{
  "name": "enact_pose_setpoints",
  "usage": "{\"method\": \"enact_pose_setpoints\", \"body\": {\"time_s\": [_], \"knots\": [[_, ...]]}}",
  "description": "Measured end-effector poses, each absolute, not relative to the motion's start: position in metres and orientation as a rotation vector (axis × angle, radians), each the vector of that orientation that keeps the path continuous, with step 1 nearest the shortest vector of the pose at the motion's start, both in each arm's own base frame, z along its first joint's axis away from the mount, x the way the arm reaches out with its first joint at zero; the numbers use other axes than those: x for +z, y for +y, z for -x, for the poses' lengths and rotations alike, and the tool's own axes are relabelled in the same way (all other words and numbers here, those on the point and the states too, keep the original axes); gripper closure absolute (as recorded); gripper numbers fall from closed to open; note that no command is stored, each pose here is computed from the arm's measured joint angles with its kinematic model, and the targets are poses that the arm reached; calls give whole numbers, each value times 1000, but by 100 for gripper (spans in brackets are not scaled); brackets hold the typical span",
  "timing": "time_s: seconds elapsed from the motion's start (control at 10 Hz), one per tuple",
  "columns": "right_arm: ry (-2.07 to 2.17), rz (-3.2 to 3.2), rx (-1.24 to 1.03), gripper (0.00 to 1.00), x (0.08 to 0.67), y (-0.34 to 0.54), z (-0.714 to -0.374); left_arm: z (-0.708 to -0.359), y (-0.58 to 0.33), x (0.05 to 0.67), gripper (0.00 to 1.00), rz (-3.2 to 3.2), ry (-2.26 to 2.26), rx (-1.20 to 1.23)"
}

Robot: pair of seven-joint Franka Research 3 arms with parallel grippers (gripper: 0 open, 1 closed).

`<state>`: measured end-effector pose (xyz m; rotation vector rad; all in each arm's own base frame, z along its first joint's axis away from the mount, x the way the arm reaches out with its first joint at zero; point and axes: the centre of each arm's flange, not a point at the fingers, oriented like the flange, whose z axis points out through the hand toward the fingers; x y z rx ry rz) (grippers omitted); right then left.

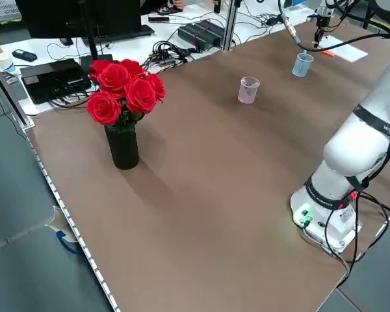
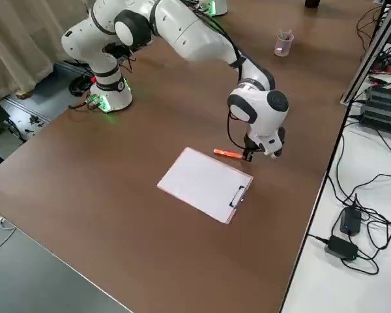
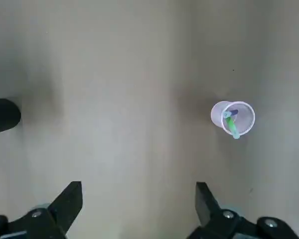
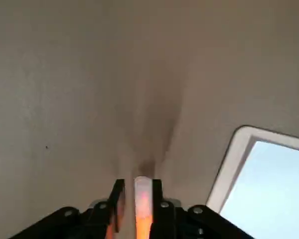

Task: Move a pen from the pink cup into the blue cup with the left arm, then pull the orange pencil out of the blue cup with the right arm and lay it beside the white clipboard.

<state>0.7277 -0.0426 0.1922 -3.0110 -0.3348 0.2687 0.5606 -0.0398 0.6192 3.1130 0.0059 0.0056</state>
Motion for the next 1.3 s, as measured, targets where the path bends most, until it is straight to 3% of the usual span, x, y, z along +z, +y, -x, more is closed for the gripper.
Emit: {"method": "enact_pose_setpoints", "body": {"time_s": [0.4, 0.8, 1.3], "knots": [[-337, 3008, 310, 2, 211, -45, -729, -560, -40, 618, 0, -3113, 6, 1], [-281, 3094, 132, 0, 370, -48, -739, -561, -40, 617, 0, -3113, 8, -3], [106, 3134, -151, 0, 569, -22, -685, -561, -39, 617, 0, -3113, 11, 0]]}}
